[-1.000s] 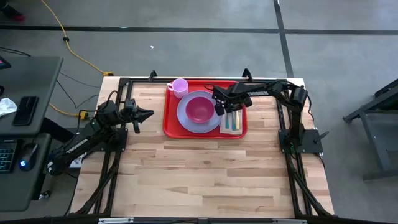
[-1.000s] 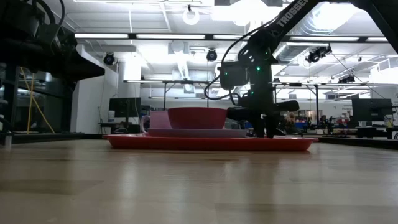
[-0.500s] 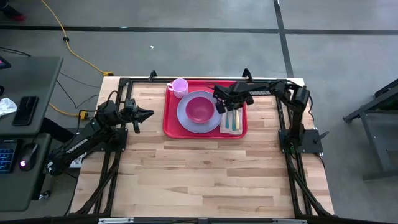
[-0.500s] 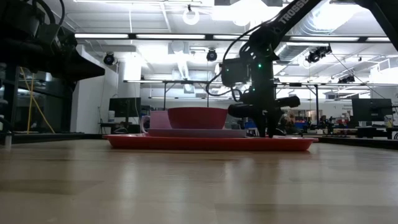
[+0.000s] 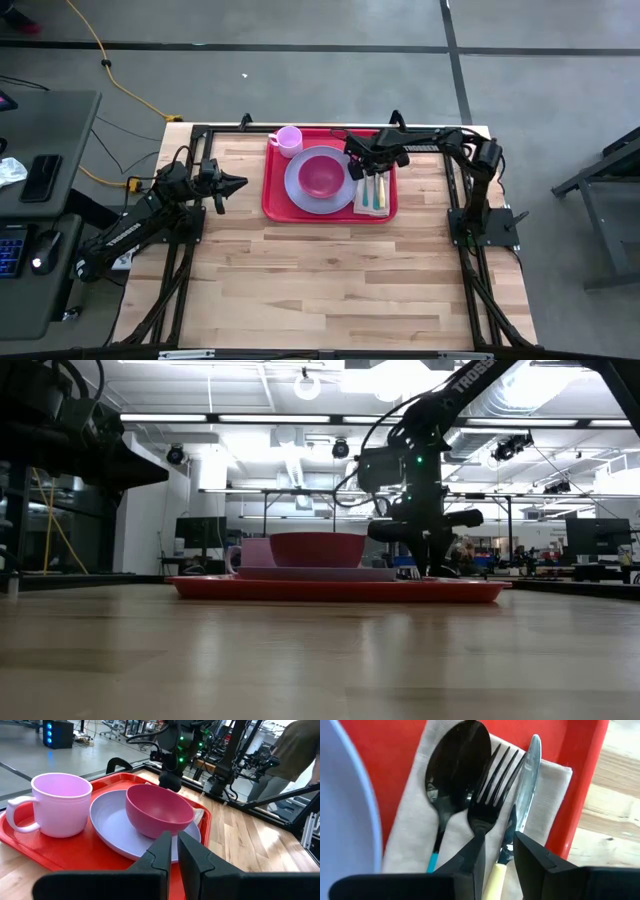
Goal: Set up tray
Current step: Return to Home Position
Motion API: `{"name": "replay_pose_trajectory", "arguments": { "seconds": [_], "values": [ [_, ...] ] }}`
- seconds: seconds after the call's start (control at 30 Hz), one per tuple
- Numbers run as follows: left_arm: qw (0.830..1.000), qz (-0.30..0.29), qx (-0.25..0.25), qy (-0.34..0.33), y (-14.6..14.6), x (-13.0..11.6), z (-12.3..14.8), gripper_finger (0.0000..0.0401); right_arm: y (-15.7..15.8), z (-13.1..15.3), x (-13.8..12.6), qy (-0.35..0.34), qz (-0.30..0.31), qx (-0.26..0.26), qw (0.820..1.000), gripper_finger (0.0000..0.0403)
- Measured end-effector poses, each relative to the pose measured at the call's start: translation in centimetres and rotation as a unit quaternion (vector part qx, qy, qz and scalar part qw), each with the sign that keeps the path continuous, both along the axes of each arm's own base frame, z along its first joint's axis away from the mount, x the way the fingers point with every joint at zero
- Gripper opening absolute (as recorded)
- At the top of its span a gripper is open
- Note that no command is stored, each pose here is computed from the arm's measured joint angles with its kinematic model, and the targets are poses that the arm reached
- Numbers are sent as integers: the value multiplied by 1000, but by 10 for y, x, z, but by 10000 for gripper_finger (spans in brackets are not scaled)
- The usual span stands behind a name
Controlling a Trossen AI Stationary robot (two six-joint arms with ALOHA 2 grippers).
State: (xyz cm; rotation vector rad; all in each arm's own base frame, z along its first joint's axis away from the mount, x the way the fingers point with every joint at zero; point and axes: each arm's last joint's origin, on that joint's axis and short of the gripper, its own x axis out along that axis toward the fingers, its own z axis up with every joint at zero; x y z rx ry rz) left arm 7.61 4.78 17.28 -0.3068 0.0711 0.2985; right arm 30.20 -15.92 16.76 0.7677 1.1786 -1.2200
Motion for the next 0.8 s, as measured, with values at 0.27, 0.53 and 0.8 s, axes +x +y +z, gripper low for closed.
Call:
{"name": "replay_pose_trajectory", "arguments": {
  "seconds": [0.27,0.53,0.8],
  "values": [
    [1000,1,-7,-2,0,0,0,62,6,26,-6,-34,1,-8,999,78],
    [999,5,-31,-18,0,0,1,62,31,95,-27,-121,33,-72,990,78],
    [999,6,-32,-20,0,0,2,62,64,151,-65,-167,57,-152,973,26]
  ]
}}
